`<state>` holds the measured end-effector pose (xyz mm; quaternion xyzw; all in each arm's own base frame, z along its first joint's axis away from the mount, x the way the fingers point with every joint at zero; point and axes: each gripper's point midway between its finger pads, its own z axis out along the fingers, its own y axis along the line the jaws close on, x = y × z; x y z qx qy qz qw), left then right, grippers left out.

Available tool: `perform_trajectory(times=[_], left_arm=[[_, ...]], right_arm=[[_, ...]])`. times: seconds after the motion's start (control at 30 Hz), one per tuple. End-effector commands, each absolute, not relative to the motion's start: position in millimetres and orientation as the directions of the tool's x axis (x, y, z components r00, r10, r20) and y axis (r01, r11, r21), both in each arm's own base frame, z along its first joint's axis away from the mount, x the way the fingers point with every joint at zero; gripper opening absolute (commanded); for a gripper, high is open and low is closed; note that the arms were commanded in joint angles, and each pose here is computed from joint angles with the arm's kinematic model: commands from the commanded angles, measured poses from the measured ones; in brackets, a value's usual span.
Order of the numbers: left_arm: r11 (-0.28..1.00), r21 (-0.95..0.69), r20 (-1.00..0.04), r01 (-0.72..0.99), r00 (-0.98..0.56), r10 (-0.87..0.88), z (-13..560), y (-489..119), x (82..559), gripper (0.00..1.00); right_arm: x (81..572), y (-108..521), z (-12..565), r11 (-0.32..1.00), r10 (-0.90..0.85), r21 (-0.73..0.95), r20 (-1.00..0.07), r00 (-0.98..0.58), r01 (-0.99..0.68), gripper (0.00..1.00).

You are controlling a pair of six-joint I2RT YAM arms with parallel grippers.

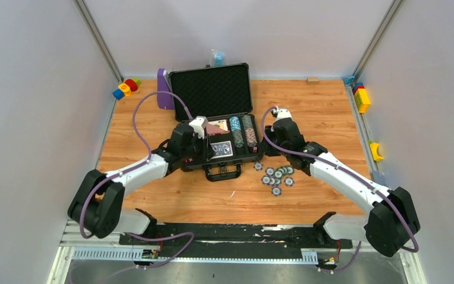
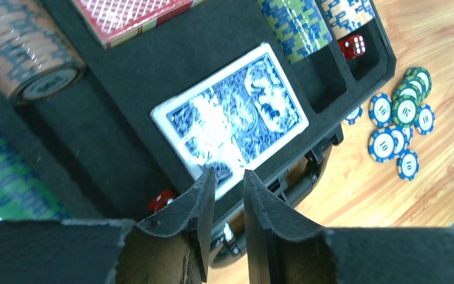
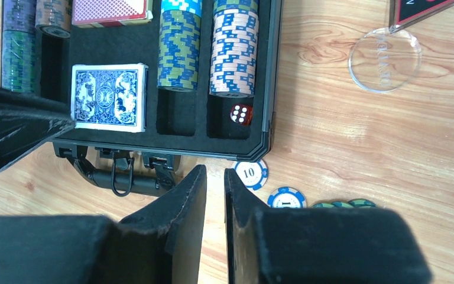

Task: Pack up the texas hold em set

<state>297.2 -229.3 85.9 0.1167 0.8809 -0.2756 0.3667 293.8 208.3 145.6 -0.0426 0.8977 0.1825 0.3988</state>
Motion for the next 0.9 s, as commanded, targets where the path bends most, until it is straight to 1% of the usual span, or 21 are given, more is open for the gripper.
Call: perform_trajectory(times=[0.0,0.13,0.17,0.2,0.4,0.6,0.67,0.7,0.73,0.77,0.8,0.83,0.87], left_arm=[[0.829,-0.359,-0.775,0.428,-0.632,-0.009,116,-215,289,0.34],[0.836,-0.343,-0.821,0.428,-0.569,-0.046,135,-200,277,0.37],[0.846,-0.332,-0.822,0.416,-0.568,-0.043,130,-194,273,0.38],[0.845,-0.329,-0.841,0.423,-0.537,-0.059,140,-191,270,0.38],[0.875,-0.278,-0.885,0.397,-0.46,-0.072,148,-163,252,0.44],[0.872,-0.267,-0.916,0.41,-0.388,-0.098,158,-151,237,0.54],[0.882,-0.253,-0.925,0.398,-0.367,-0.1,159,-145,236,0.6],[0.882,-0.248,-0.93,0.401,-0.353,-0.101,162,-143,235,0.66],[0.883,-0.245,-0.93,0.401,-0.353,-0.098,159,-142,233,0.7],[0.881,-0.244,-0.934,0.405,-0.342,-0.102,161,-141,232,0.77],[0.88,-0.245,-0.934,0.408,-0.342,-0.101,159,-142,231,0.81],[0.875,-0.246,-0.937,0.417,-0.333,-0.105,162,-142,229,0.87],[0.873,-0.247,-0.937,0.42,-0.332,-0.105,160,-142,228,0.91]], right_arm=[[299,198,162,0.933,0.108,0.298,-0.767,-0.633,-0.202,0.19],[299,192,164,0.928,0.132,0.319,-0.762,-0.634,-0.19,0.19],[299,191,164,0.927,0.138,0.325,-0.761,-0.634,-0.188,0.19],[299,190,165,0.925,0.144,0.33,-0.761,-0.633,-0.187,0.19],[299,188,168,0.917,0.162,0.35,-0.762,-0.628,-0.189,0.21],[298,187,170,0.915,0.172,0.359,-0.761,-0.625,-0.186,0.23],[299,186,171,0.915,0.177,0.36,-0.764,-0.621,-0.183,0.23],[298,186,171,0.915,0.178,0.36,-0.764,-0.62,-0.181,0.24],[298,185,172,0.915,0.181,0.361,-0.766,-0.617,-0.181,0.24],[298,185,173,0.915,0.182,0.361,-0.768,-0.614,-0.18,0.25],[298,184,173,0.915,0.182,0.361,-0.768,-0.614,-0.181,0.25],[298,184,173,0.915,0.182,0.36,-0.768,-0.614,-0.18,0.25],[299,184,173,0.916,0.182,0.36,-0.768,-0.614,-0.178,0.26]])
